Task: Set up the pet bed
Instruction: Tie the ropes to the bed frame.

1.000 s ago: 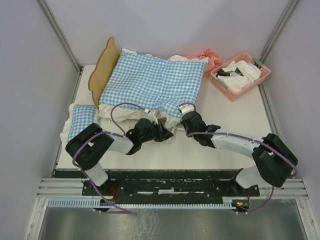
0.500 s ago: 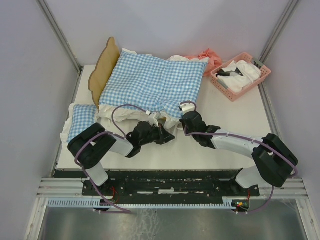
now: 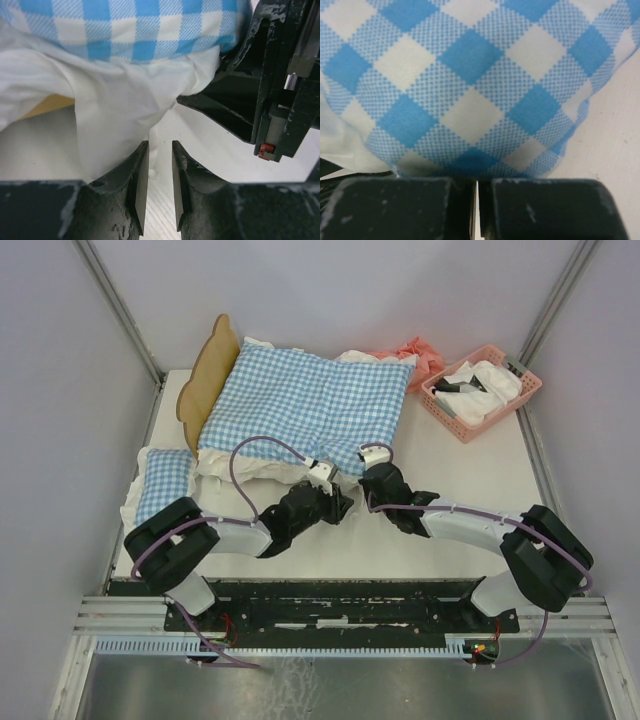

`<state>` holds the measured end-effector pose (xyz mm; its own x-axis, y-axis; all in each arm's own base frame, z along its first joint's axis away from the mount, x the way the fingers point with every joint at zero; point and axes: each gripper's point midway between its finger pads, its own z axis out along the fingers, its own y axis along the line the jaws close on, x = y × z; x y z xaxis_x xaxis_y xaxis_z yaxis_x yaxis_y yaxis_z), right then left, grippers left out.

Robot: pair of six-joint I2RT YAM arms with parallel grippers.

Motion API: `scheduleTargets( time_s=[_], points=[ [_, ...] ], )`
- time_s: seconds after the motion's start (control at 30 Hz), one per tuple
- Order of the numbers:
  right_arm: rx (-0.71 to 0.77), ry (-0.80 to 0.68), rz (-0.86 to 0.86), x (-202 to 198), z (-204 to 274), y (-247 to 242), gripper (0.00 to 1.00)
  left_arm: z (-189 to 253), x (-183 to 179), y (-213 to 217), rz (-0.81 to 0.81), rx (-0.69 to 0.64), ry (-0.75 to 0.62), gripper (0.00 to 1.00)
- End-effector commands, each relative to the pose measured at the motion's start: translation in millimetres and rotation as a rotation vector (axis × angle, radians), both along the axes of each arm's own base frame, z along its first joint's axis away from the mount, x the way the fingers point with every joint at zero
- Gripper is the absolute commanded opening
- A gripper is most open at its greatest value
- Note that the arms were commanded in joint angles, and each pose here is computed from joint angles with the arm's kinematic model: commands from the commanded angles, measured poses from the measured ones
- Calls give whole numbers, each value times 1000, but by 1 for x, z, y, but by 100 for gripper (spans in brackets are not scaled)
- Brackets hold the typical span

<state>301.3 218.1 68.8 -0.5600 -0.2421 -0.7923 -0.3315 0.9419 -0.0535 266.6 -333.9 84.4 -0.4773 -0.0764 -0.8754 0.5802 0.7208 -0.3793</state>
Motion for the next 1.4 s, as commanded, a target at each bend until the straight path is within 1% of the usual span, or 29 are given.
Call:
scheduleTargets(
  time_s=[0.0, 0.23, 0.57, 0.77, 0.93, 1.03, 1.1, 1.27, 1.37],
  points=[
    [75, -31, -15, 8, 13, 12, 2, 22, 22, -7, 36, 62, -219, 32],
    [87, -47, -60, 7, 13, 4, 2, 12, 34, -22, 59, 78, -284, 32],
    [104, -58, -74, 5, 14, 1, 2, 14, 42, -40, 68, 51, -371, 32],
    [114, -62, -72, 5, 16, 2, 2, 2, 51, -43, 96, 80, -376, 33],
    [133, -54, -67, 4, 14, 5, 2, 0, 57, -46, 123, 80, -380, 33],
    [136, -53, -65, 3, 14, 5, 2, 3, 60, -43, 153, 75, -386, 28],
    [137, -55, -64, 3, 14, 5, 2, 8, 59, -43, 152, 61, -402, 19],
    [147, -61, -68, 3, 16, 4, 2, 15, 54, -45, 125, 34, -443, 3],
    [149, -62, -71, 2, 16, 3, 2, 18, 49, -45, 107, 10, -457, 3]
  ],
)
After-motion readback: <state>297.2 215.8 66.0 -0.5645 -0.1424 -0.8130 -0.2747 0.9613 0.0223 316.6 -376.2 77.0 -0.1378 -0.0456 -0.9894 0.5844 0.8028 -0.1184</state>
